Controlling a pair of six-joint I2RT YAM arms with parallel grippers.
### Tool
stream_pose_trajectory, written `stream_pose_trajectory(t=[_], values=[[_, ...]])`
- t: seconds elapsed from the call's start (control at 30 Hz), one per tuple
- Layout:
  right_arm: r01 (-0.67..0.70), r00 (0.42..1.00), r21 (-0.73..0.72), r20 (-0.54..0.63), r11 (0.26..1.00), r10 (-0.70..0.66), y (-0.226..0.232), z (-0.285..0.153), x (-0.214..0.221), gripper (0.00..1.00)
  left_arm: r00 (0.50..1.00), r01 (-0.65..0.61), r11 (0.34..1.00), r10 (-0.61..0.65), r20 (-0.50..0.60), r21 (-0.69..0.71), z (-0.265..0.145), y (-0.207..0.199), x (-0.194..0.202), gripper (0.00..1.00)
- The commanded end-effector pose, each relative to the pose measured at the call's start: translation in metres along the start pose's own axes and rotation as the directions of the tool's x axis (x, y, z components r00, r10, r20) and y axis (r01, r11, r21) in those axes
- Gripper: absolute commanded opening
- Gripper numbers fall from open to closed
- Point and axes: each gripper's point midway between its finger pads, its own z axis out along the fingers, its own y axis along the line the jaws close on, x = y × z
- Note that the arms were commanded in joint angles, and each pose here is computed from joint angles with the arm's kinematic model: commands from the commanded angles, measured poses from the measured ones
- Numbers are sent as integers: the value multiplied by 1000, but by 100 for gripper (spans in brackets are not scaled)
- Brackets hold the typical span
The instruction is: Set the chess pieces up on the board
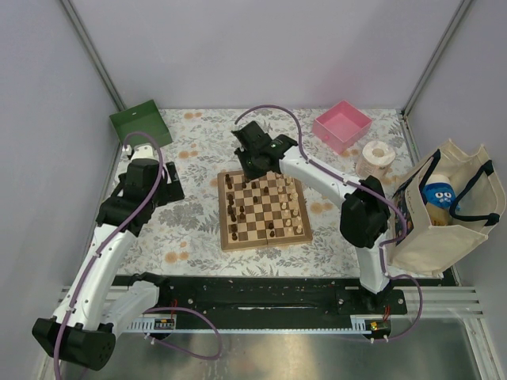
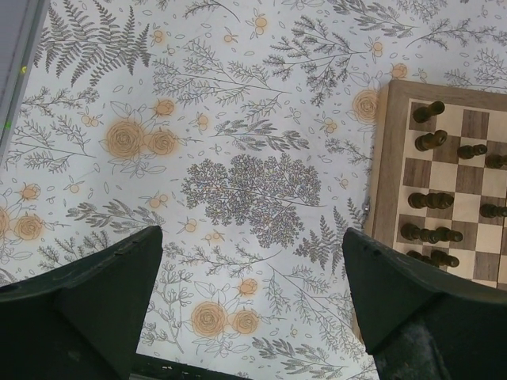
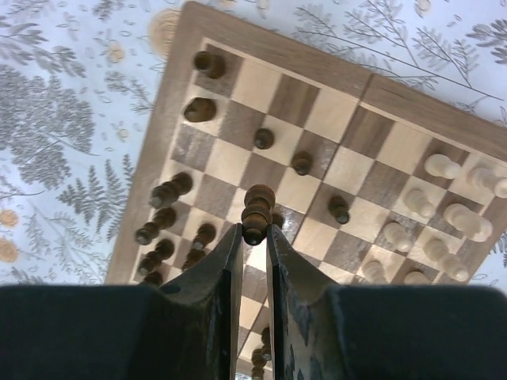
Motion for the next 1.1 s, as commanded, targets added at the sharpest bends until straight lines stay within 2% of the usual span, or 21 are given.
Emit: stream_pose_trajectory(t=[0.0, 0.57, 1.07], values=[[22, 999, -48, 51, 999, -19, 27, -13, -19, 13, 998, 38, 999, -36, 55, -24, -4, 7, -11, 99], [49, 999, -93, -16, 994, -51, 66, 24, -12, 13, 998, 58, 998, -58, 32, -12, 0, 8, -9, 99], [45, 997, -98, -58, 994, -51, 73, 41, 2, 14, 997, 76, 997, -76, 25, -3, 3, 9, -10, 99]])
